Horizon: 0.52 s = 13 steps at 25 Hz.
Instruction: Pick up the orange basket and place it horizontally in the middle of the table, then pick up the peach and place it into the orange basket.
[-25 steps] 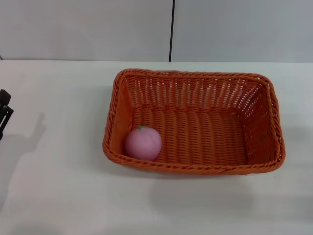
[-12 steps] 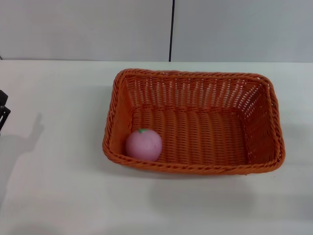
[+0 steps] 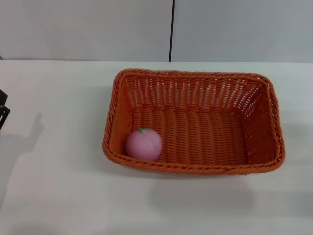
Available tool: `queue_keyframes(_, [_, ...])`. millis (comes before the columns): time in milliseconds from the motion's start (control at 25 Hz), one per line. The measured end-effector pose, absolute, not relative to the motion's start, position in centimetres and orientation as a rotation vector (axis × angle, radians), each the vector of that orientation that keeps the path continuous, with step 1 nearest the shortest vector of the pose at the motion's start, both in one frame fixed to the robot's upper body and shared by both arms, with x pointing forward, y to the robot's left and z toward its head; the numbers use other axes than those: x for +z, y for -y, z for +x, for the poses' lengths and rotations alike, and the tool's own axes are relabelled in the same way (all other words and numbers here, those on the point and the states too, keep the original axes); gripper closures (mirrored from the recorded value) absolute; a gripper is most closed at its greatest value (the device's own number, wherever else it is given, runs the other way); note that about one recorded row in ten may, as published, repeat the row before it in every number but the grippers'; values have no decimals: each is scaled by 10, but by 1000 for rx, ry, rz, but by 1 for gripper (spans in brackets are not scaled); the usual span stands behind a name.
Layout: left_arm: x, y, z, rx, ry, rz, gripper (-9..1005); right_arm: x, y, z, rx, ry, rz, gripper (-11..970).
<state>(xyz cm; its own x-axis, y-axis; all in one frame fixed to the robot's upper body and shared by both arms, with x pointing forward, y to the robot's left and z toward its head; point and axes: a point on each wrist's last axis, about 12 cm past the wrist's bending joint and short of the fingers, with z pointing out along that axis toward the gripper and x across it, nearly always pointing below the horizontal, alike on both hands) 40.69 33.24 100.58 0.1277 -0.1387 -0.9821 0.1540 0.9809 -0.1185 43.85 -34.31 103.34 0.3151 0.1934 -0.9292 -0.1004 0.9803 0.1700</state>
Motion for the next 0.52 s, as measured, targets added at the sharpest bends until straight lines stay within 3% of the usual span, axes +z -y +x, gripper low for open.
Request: queue_keyframes(520, [1008, -331, 411, -220, -1415, 19, 164, 1035, 342, 443, 203, -1232, 86, 467])
